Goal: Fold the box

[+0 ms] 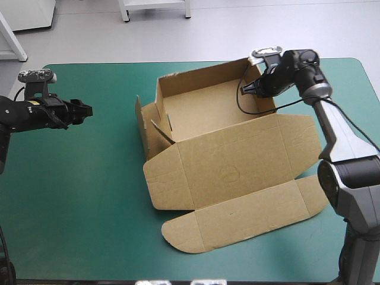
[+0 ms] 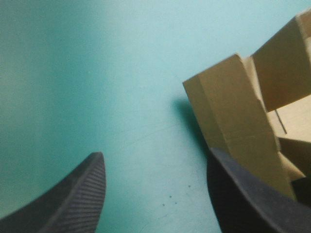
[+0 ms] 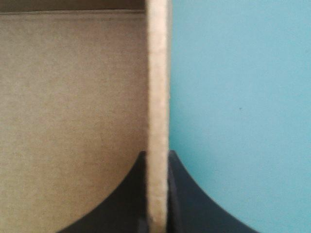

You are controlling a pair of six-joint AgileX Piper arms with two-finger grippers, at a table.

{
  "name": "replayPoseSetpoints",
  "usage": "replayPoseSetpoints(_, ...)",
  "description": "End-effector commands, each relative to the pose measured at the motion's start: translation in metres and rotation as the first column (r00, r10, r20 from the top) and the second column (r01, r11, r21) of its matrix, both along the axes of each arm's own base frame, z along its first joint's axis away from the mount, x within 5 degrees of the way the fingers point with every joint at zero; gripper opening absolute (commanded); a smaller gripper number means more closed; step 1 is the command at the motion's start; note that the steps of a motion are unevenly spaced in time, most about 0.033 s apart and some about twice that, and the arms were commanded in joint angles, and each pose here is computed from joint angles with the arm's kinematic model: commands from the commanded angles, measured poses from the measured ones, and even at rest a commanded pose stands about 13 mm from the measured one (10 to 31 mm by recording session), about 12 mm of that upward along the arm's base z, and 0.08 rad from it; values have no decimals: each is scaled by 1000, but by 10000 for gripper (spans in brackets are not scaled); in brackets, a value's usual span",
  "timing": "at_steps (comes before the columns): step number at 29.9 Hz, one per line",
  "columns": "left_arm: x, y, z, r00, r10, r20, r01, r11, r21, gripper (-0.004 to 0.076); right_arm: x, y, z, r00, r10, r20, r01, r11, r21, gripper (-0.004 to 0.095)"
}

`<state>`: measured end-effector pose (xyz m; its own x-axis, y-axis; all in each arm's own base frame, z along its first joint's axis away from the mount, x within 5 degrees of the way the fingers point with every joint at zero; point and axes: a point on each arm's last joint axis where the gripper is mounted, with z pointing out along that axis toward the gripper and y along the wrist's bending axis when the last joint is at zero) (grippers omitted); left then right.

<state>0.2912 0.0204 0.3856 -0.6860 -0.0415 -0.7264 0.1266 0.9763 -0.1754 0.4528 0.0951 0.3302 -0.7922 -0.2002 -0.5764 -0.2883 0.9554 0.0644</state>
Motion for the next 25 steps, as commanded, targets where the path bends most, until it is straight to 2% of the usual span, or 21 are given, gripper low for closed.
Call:
replayPoseSetpoints(1,-2,-5,24,990,16,139,-9,999,-52,442,-32,-22,86,973,-22,231,-6,993,121,-13)
replayPoseSetpoints(5,5,-6,22,987,22,161,-6,995,-97,442,-50,-37,118,948,-29,318,-38,978,205,-13)
replayPoseSetpoints(10,25,-13,9,986,-40,160,74,976,-207,442,-68,-62,145,921,-52,385,-60,960,275,-13)
replayPoseSetpoints(14,43,-21,-7,980,-119,159,164,938,-305,442,-73,-75,149,923,-62,380,-71,943,326,-13)
replayPoseSetpoints(18,57,-30,-15,953,-201,228,283,858,-428,442,-73,-77,149,924,-62,378,-71,942,328,-13)
replayPoseSetpoints(25,66,-45,-18,846,-343,408,528,646,-551,442,-70,-76,149,918,-69,391,-78,934,350,-13)
